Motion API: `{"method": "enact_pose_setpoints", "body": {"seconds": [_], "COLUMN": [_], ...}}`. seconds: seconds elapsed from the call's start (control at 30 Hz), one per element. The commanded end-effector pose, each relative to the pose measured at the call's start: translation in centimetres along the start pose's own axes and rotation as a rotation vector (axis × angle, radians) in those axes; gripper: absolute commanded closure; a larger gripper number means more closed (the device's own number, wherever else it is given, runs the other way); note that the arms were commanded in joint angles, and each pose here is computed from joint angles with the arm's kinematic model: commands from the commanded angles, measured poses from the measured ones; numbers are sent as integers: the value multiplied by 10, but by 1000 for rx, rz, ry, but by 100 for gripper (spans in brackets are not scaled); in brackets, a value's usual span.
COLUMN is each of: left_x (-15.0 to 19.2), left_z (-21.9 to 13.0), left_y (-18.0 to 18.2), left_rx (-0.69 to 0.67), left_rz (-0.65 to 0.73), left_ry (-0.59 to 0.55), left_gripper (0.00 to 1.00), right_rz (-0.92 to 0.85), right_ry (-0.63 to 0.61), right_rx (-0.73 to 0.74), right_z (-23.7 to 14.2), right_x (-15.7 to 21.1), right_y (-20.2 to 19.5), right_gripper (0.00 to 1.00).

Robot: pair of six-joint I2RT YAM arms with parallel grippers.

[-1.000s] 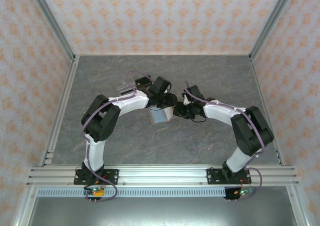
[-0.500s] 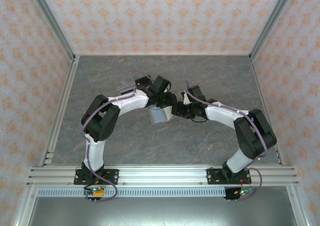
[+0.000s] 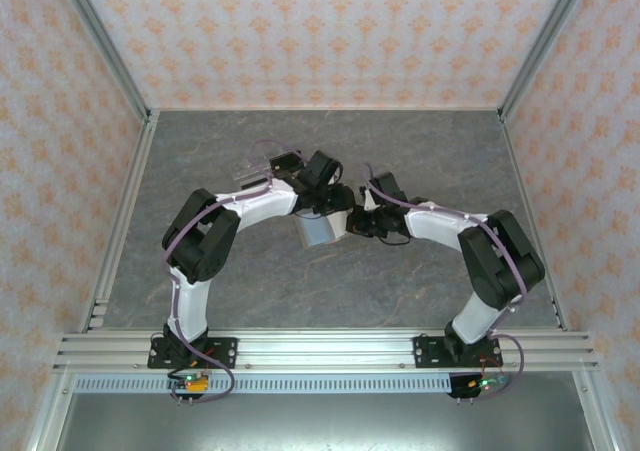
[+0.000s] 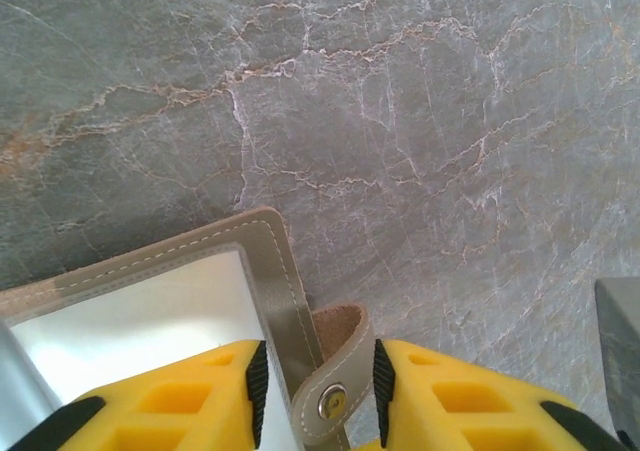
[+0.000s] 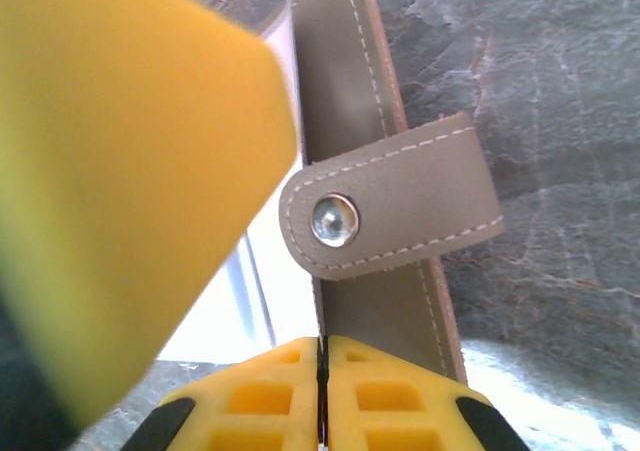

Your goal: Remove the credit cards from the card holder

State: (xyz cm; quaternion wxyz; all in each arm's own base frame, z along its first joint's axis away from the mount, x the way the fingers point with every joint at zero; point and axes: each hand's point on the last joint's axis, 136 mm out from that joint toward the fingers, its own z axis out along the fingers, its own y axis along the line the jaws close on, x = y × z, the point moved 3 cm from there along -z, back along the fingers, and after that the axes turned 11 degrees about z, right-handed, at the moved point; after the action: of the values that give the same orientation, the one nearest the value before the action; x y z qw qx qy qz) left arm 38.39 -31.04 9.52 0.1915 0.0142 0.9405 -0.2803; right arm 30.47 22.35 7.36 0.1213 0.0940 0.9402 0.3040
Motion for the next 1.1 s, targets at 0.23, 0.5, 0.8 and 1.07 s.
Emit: {"method": "enact_pose_setpoints", "body": {"seconds": [0.23, 0.5, 0.8, 1.07], "left_x": [27, 50, 55, 53], "left_z": [-56, -56, -44, -37], "left_y": [49, 54, 46, 43], "left_rx": [-202, -147, -70, -73], "left_rz": [-119, -171, -167, -159], "left_ry": [-33, 4, 32, 41], "left_gripper": [49, 47, 53, 51], "right_rz": [134, 291, 308, 299], "right_ry": [-68, -74, -61, -57], "right_rx": [122, 128, 153, 162], "right_z": [-16, -20, -18, -15], "right_x": [1, 17, 22, 20], "right_y": [-18, -29, -35, -36], "right_gripper": [94, 94, 94, 94]}}
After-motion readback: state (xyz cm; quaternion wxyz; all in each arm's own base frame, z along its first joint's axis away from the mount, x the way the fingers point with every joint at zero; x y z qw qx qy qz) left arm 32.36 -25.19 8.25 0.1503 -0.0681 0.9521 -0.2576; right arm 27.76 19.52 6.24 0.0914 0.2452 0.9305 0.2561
